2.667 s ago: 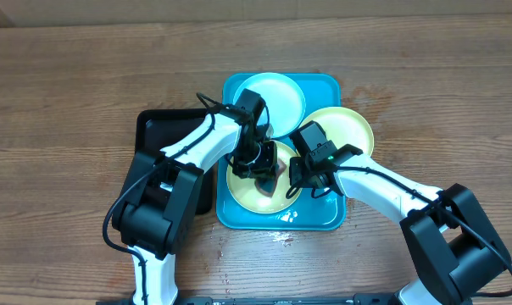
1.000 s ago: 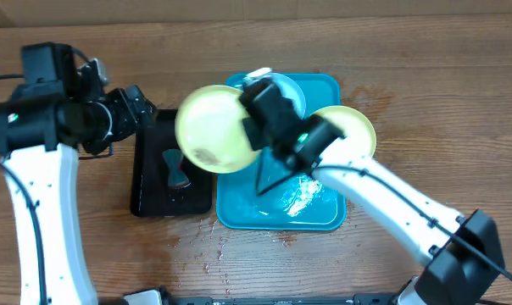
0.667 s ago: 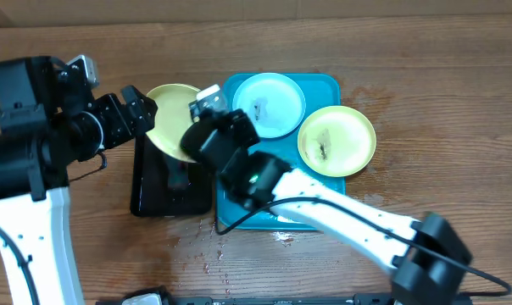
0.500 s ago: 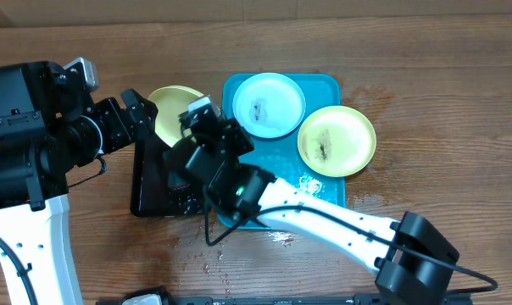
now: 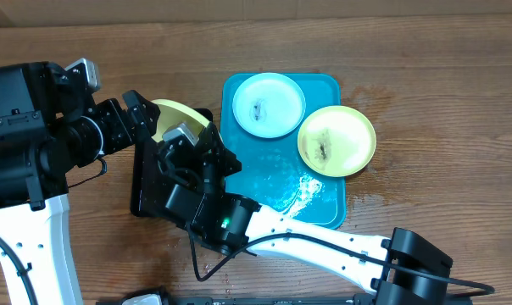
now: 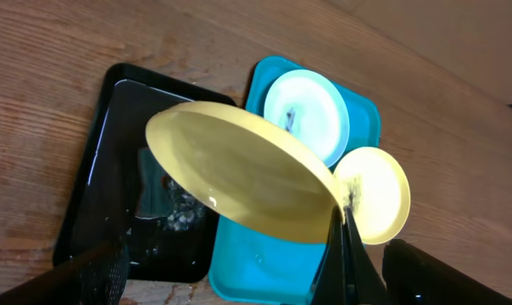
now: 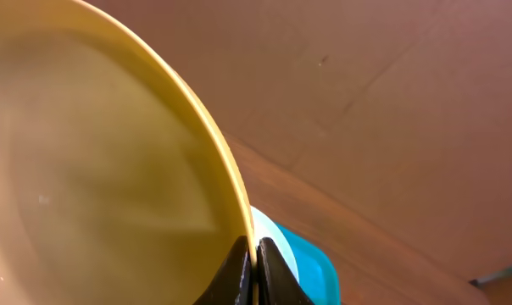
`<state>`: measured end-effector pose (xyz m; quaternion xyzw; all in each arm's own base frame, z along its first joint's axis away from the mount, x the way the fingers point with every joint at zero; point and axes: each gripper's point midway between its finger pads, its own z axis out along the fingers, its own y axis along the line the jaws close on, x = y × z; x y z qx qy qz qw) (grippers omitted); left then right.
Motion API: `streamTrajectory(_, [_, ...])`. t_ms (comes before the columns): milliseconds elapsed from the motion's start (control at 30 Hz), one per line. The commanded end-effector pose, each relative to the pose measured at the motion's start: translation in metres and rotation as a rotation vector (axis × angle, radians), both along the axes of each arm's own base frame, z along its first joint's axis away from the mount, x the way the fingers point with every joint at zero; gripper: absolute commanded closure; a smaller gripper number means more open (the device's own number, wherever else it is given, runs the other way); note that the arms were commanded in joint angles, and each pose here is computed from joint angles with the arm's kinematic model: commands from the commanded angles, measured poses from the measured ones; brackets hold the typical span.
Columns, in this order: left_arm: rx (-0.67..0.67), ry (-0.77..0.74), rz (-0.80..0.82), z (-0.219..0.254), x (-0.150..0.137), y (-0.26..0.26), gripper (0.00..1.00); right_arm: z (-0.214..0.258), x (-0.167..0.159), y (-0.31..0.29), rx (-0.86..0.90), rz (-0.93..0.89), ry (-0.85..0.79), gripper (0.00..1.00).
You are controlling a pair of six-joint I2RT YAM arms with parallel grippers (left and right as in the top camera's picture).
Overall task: Clean dirty plates on tray and stack at the side
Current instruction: 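Lift the yellow plate with the right gripper and place it right of tray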
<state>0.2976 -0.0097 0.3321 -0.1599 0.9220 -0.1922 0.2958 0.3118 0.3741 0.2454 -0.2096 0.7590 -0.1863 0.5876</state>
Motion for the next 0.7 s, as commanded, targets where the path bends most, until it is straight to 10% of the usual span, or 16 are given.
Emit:
streamTrajectory(0, [-0.001, -0.04, -0.018, 0.011, 0.0, -0.002, 0.05, 0.016, 0.0, -0.007, 0.019, -0.033, -0.036, 0.96])
streamTrajectory(667, [0.008, -0.039, -0.016, 0.01, 0.0, 0.0, 0.04, 0.004, 0.016, -0.015, 0.123, -0.053, 0.017, 0.96])
